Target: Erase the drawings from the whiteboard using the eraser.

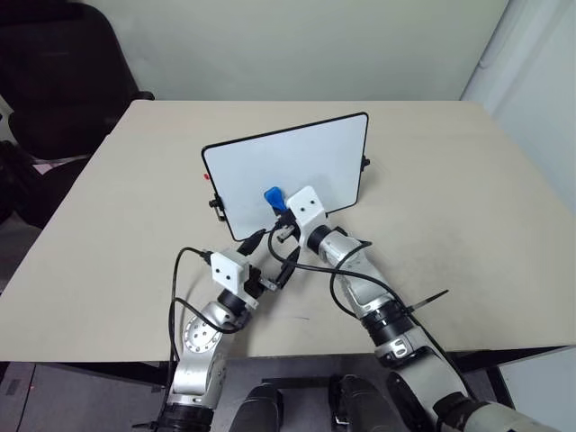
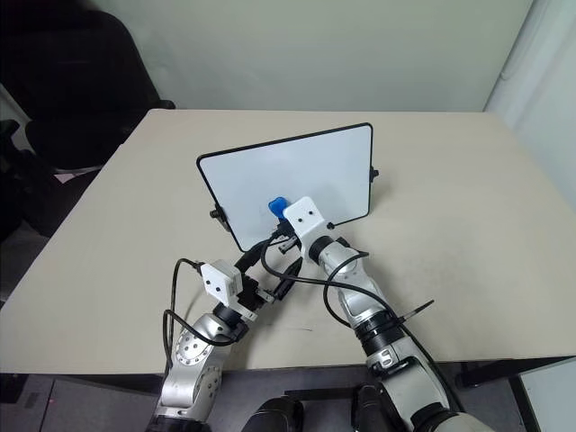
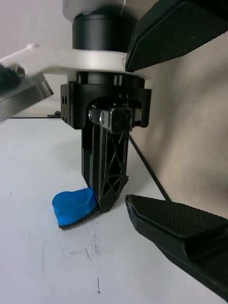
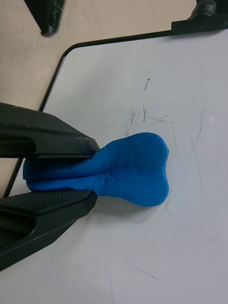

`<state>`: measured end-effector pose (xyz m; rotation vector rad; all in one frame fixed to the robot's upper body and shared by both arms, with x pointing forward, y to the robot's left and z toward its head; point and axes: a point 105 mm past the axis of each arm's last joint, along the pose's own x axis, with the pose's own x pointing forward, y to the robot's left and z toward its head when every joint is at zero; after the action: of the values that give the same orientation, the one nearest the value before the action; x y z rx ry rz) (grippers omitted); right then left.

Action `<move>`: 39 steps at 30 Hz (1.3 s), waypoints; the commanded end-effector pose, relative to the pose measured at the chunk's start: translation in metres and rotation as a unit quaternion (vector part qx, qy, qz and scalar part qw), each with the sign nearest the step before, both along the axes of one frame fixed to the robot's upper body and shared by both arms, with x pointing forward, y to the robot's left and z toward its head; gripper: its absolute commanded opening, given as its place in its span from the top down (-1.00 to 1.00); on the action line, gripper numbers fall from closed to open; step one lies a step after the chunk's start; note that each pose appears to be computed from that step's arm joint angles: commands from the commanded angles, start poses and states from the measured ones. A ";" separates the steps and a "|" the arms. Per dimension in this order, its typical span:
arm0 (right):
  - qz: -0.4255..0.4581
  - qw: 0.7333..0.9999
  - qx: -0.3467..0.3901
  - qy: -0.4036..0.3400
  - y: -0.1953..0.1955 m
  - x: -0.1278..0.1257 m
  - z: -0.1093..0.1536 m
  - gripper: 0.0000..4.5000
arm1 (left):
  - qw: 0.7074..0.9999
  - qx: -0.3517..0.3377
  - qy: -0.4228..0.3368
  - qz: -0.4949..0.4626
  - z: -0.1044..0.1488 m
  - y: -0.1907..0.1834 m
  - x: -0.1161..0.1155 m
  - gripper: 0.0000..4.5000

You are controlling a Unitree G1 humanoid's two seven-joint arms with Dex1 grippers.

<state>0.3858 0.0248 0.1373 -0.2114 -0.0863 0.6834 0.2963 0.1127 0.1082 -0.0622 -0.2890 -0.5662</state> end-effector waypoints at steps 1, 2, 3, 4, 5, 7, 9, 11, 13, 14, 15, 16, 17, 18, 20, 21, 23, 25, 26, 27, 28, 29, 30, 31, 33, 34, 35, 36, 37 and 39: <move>-0.071 0.996 0.033 -0.029 -0.030 0.021 0.027 0.64 | 1.000 -0.001 -0.021 -0.004 0.010 -0.002 -0.001 -1.00; -0.087 0.995 0.038 -0.030 -0.038 0.024 0.029 0.64 | 1.000 -0.001 -0.021 -0.004 0.010 -0.002 -0.001 -1.00; -0.101 0.993 0.045 -0.031 -0.046 0.027 0.030 0.64 | 1.000 -0.001 -0.021 -0.005 0.010 -0.003 -0.001 -1.00; -0.108 0.992 0.049 -0.031 -0.050 0.029 0.031 0.64 | 1.000 -0.001 -0.021 -0.005 0.010 -0.003 -0.001 -1.00; -0.122 0.991 0.054 -0.031 -0.058 0.031 0.033 0.64 | 1.000 -0.001 -0.021 -0.006 0.010 -0.003 -0.001 -1.00; -0.142 0.987 0.060 -0.033 -0.072 0.033 0.035 0.64 | 1.000 -0.001 -0.021 -0.007 0.010 -0.004 -0.002 -1.00; -0.151 0.986 0.063 -0.034 -0.079 0.033 0.037 0.64 | 1.000 -0.001 -0.021 -0.008 0.011 -0.005 -0.002 -1.00; -0.165 0.984 0.061 -0.032 -0.092 0.033 0.035 0.64 | 1.000 0.000 -0.021 -0.011 0.011 -0.006 -0.003 -1.00; -0.179 0.982 0.056 -0.029 -0.105 0.030 0.033 0.64 | 1.000 -0.001 -0.021 -0.012 0.010 -0.007 -0.004 -1.00; -0.176 0.982 0.057 -0.022 -0.113 0.025 0.032 0.64 | 1.000 -0.004 -0.023 -0.010 0.011 -0.007 -0.004 -1.00; -0.168 0.984 0.056 -0.018 -0.118 0.019 0.032 0.64 | 1.000 -0.009 -0.024 -0.006 0.012 -0.005 -0.004 -1.00; -0.155 0.986 0.056 -0.013 -0.120 0.012 0.032 0.64 | 1.000 -0.013 -0.025 0.000 0.013 -0.003 -0.003 -1.00; -0.139 0.988 0.063 -0.002 -0.122 0.005 0.032 0.64 | 1.000 -0.012 -0.026 0.004 0.014 0.000 -0.002 -1.00; -0.126 0.990 0.069 0.011 -0.123 -0.001 0.032 0.64 | 1.000 -0.011 -0.026 0.007 0.015 0.003 -0.001 -1.00; -0.109 0.991 0.068 0.034 -0.129 -0.014 0.029 0.64 | 1.000 -0.005 -0.025 0.011 0.014 0.006 0.001 -1.00; -0.102 0.992 0.062 0.048 -0.133 -0.021 0.026 0.64 | 1.000 -0.004 -0.024 0.012 0.013 0.007 0.001 -1.00; -0.093 0.991 0.055 0.073 -0.143 -0.033 0.020 0.64 | 1.000 -0.003 -0.024 0.015 0.013 0.008 0.003 -1.00; -0.092 0.990 0.045 0.093 -0.153 -0.042 0.017 0.64 | 1.000 -0.003 -0.024 0.015 0.012 0.008 0.003 -1.00; -0.092 0.989 0.038 0.106 -0.157 -0.047 0.014 0.64 | 1.000 -0.003 -0.024 0.015 0.012 0.008 0.003 -1.00; -0.088 0.988 0.021 0.121 -0.162 -0.053 0.010 0.64 | 1.000 -0.003 -0.025 0.015 0.013 0.008 0.004 -1.00; -0.085 0.987 0.004 0.138 -0.167 -0.059 0.006 0.64 | 1.000 -0.003 -0.025 0.015 0.013 0.008 0.004 -1.00; -0.082 0.985 -0.010 0.148 -0.170 -0.064 0.003 0.64 | 1.000 -0.003 -0.024 0.015 0.012 0.008 0.005 -1.00; -0.081 0.984 -0.023 0.159 -0.174 -0.069 0.001 0.64 | 1.000 -0.003 -0.024 0.014 0.012 0.008 0.006 -1.00; -0.081 0.981 -0.034 0.172 -0.178 -0.073 -0.001 0.64 | 1.000 -0.002 -0.024 0.012 0.012 0.007 0.006 -1.00; -0.083 0.974 -0.060 0.204 -0.186 -0.083 -0.007 0.64 | 1.000 -0.002 -0.023 0.010 0.011 0.006 0.007 -1.00; -0.085 0.969 -0.069 0.222 -0.190 -0.088 -0.010 0.64 | 1.000 -0.002 -0.023 0.010 0.010 0.005 0.007 -1.00; -0.088 0.965 -0.074 0.235 -0.194 -0.091 -0.012 0.64 | 1.000 -0.002 -0.023 0.009 0.010 0.004 0.007 -1.00; -0.091 0.962 -0.077 0.244 -0.197 -0.094 -0.013 0.64 | 1.000 -0.002 -0.022 0.008 0.010 0.003 0.007 -1.00; -0.090 0.960 -0.080 0.253 -0.198 -0.097 -0.015 0.64 | 1.000 -0.003 -0.022 0.007 0.009 0.002 0.007 -1.00; -0.081 0.958 -0.084 0.262 -0.198 -0.102 -0.019 0.64 | 1.000 -0.004 -0.021 0.005 0.008 0.000 0.007 -1.00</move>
<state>0.2875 -0.1755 0.1068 -0.1813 0.5320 0.5372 0.3043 0.1163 0.1104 -0.0660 -0.2987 -0.5454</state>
